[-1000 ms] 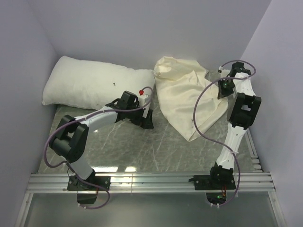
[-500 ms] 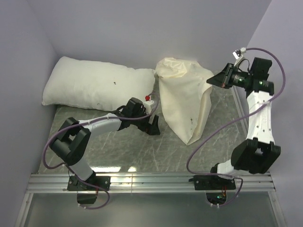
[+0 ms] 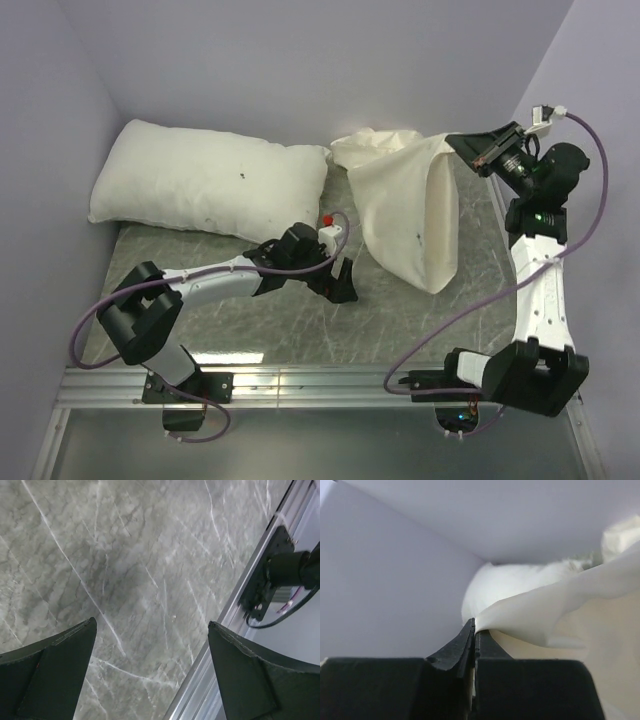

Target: Put the pillow into the pillowcase

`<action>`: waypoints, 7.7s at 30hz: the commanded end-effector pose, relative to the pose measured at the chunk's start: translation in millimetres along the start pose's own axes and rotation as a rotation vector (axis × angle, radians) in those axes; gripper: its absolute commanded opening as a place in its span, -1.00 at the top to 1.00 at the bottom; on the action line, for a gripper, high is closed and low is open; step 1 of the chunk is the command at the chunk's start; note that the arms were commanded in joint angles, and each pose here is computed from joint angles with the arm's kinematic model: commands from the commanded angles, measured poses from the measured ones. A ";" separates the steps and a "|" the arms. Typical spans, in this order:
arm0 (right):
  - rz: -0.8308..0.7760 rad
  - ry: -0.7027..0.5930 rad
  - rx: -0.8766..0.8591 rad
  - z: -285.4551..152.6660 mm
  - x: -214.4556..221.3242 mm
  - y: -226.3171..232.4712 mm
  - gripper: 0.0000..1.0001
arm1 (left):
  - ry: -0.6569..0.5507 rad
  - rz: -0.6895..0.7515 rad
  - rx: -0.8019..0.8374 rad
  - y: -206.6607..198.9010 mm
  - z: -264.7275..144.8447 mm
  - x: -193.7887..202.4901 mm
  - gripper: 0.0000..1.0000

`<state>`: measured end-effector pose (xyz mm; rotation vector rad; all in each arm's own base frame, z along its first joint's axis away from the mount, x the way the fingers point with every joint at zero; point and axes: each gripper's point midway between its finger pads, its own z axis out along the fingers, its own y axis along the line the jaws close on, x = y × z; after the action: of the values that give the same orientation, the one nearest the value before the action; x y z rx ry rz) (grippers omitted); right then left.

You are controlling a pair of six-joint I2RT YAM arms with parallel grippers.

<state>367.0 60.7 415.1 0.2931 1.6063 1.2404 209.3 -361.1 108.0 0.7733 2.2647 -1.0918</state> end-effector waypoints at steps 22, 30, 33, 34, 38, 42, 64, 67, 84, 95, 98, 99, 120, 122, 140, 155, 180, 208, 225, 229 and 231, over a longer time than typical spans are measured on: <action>-0.115 -0.416 -0.435 -30.1 -73.6 255.1 1.00 | -0.508 0.118 -0.149 -17.2 -83.7 -158.4 -0.85; -0.283 -0.287 -0.387 -46.8 -28.8 244.0 1.00 | -0.355 0.348 -0.281 80.7 -40.1 -192.3 -0.86; -0.349 -0.281 -0.365 -56.5 -19.0 239.0 1.00 | -0.230 0.407 -0.079 83.6 -11.0 -174.4 -0.83; -0.362 -0.282 -0.357 -58.7 -18.3 237.5 1.00 | -0.209 0.441 -0.023 79.6 -3.8 -166.9 -0.83; -0.418 -0.274 -0.340 -66.8 -13.5 237.7 1.00 | -0.204 0.517 0.178 55.3 11.6 -140.1 -0.86; -0.445 -0.277 -0.340 -72.3 -14.7 241.9 1.00 | -0.155 0.546 0.201 54.6 34.5 -120.8 -0.86; -0.850 -0.201 0.041 -105.0 -7.4 142.6 1.00 | -0.954 0.573 -0.513 50.4 -280.5 -383.8 0.99; -0.968 -0.190 0.085 -111.5 -2.1 129.7 1.00 | -1.099 0.526 -0.675 55.7 -350.4 -395.2 0.99; -1.003 0.315 0.150 -118.8 96.5 -28.9 1.00 | -1.163 0.635 -0.668 83.6 -302.1 -470.5 0.99; -1.303 0.861 0.491 -203.8 138.3 -170.9 1.00 | -1.097 0.956 -0.401 52.0 20.9 -445.2 0.99; -1.310 1.088 0.437 -237.3 168.6 -182.2 0.85 | -1.100 0.978 -0.292 31.0 73.0 -417.6 0.99; -1.311 1.117 0.410 -241.0 174.1 -180.5 0.58 | -1.125 0.976 -0.283 27.6 78.7 -412.7 0.94; -0.994 0.786 0.346 49.2 139.3 -178.4 -0.77 | -0.725 0.412 -0.231 40.6 -170.8 -325.4 -0.99; -0.896 0.795 0.368 80.8 137.3 -188.2 -0.82 | -0.715 0.381 -0.250 43.5 -188.3 -310.2 -0.99; -0.739 0.938 0.105 129.0 201.7 -157.2 -0.96 | -0.603 0.136 -0.325 93.1 -210.6 -210.7 -0.99; -0.424 0.873 0.124 211.6 252.1 -164.3 -0.59 | -0.610 0.063 -0.396 106.4 -233.0 -172.9 -0.99; -1.066 0.605 1.287 -20.1 -118.0 -384.7 -0.14 | -0.533 0.036 -0.422 145.7 -208.6 -169.9 -0.99; -0.509 1.121 0.809 -50.7 139.2 -341.8 -0.13 | 0.091 0.089 -0.068 25.3 70.8 -20.1 -0.49; -0.496 1.124 0.896 -82.7 131.0 -365.1 0.01 | -0.063 0.102 -0.165 51.3 29.2 -126.9 0.99; -0.498 1.127 0.912 -85.5 127.4 -368.8 0.01 | -0.107 0.231 -0.201 38.9 -1.0 -168.3 0.99; -0.502 1.125 0.930 -86.9 123.2 -372.8 0.02 | -0.034 0.249 -0.243 48.5 -7.1 -160.2 0.99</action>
<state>374.6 -52.7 28.8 -0.3330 2.9492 0.1513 357.2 -383.1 140.7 0.7651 2.2560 -0.7844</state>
